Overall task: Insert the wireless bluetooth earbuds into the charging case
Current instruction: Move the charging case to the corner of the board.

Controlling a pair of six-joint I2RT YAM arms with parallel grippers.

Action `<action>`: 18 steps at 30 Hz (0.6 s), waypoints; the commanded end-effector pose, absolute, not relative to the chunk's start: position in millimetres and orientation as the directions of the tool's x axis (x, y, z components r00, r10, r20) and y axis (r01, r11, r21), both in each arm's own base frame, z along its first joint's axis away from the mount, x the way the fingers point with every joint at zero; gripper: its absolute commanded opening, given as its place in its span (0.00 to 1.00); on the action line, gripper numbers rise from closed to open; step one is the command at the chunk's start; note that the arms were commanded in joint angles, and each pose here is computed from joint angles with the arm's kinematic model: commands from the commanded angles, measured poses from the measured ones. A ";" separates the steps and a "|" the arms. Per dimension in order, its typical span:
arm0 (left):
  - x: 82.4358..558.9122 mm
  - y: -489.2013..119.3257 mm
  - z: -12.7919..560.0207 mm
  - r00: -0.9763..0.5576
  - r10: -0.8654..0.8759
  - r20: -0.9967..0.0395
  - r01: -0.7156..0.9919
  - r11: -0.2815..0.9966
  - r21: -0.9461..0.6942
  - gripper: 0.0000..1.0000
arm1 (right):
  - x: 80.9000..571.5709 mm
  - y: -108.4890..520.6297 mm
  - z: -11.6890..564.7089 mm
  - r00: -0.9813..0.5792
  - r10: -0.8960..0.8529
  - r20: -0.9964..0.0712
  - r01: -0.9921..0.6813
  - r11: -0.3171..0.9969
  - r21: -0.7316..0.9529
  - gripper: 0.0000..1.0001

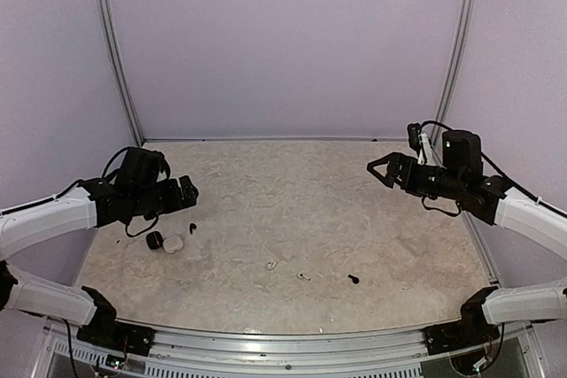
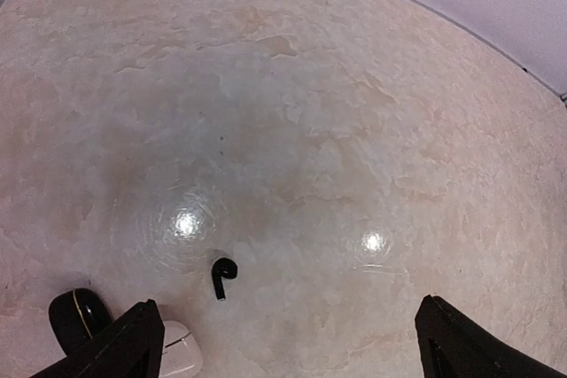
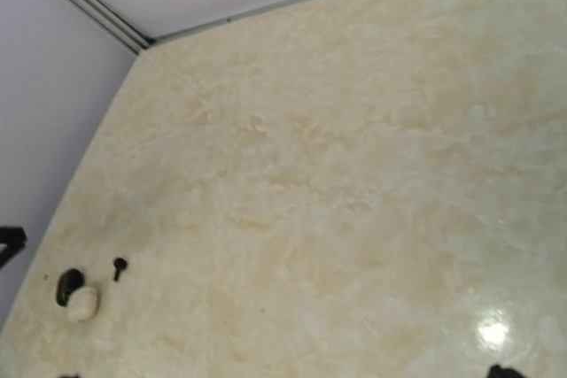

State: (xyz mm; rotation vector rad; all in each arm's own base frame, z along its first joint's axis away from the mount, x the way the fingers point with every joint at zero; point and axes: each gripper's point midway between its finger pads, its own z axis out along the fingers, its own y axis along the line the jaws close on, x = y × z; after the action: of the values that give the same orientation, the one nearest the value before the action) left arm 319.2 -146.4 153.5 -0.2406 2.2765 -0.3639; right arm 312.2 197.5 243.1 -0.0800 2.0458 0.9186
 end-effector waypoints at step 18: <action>268.8 -108.3 73.3 -0.754 -0.435 -0.492 -0.372 0.900 -0.226 0.95 | 289.1 192.4 255.7 -0.465 0.106 -0.879 -0.571 0.723 0.389 1.00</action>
State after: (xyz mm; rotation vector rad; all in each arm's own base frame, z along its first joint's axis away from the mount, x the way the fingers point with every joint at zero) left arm 262.2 -104.7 75.9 -0.6236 2.5070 -0.1743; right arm 293.2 185.2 234.3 -0.2349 1.9923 0.8129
